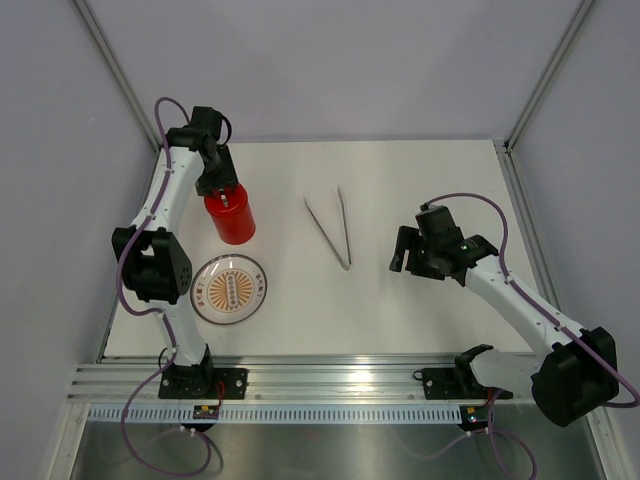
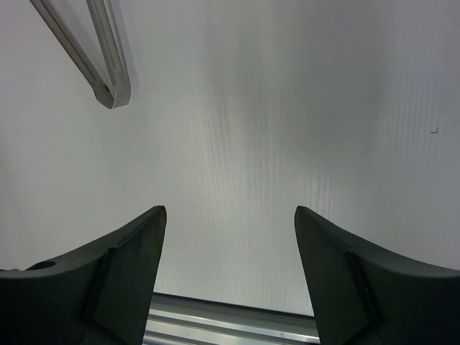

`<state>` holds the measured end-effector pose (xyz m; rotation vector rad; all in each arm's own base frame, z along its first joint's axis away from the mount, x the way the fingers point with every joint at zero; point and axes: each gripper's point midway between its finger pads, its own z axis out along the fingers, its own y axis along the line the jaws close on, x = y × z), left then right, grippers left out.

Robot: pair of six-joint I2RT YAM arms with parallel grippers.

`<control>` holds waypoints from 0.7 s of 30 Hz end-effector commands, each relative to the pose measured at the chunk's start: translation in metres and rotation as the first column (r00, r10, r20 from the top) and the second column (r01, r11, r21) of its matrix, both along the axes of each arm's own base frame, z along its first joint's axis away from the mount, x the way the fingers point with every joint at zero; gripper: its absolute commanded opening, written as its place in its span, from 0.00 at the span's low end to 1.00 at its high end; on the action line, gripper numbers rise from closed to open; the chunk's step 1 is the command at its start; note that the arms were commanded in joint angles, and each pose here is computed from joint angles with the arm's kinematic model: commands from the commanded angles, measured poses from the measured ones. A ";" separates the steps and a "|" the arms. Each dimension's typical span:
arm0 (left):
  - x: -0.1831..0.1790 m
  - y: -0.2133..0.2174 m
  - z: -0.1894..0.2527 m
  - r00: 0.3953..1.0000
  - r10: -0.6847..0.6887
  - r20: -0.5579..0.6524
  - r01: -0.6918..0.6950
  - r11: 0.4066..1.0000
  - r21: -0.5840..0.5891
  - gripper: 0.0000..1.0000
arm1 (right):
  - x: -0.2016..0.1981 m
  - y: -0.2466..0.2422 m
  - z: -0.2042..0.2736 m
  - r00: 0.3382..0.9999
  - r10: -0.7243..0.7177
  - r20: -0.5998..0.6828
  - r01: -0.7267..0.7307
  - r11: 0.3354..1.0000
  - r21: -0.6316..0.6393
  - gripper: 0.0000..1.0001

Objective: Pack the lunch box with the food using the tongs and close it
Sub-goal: Close the box lid on the packing box.

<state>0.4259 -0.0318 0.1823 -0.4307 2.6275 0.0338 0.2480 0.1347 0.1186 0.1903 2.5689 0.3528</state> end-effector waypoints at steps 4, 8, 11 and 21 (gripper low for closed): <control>0.016 0.005 0.029 0.993 -0.004 0.117 0.000 1.000 0.031 0.59 | 0.006 0.004 0.018 0.999 0.000 0.033 -0.001 1.000 0.029 0.79; 0.014 0.003 0.042 0.987 -0.008 0.160 0.005 1.000 0.019 0.59 | 0.007 0.005 0.018 0.999 -0.001 0.033 0.000 0.999 0.032 0.79; 0.014 0.004 0.050 0.984 -0.003 0.177 0.000 1.000 0.018 0.58 | 0.007 0.005 0.018 1.000 0.001 0.030 -0.002 1.000 0.031 0.79; 0.018 0.003 0.049 0.986 0.006 0.168 -0.008 1.000 0.013 0.56 | 0.005 0.005 0.017 1.000 0.002 0.027 -0.003 1.000 0.031 0.79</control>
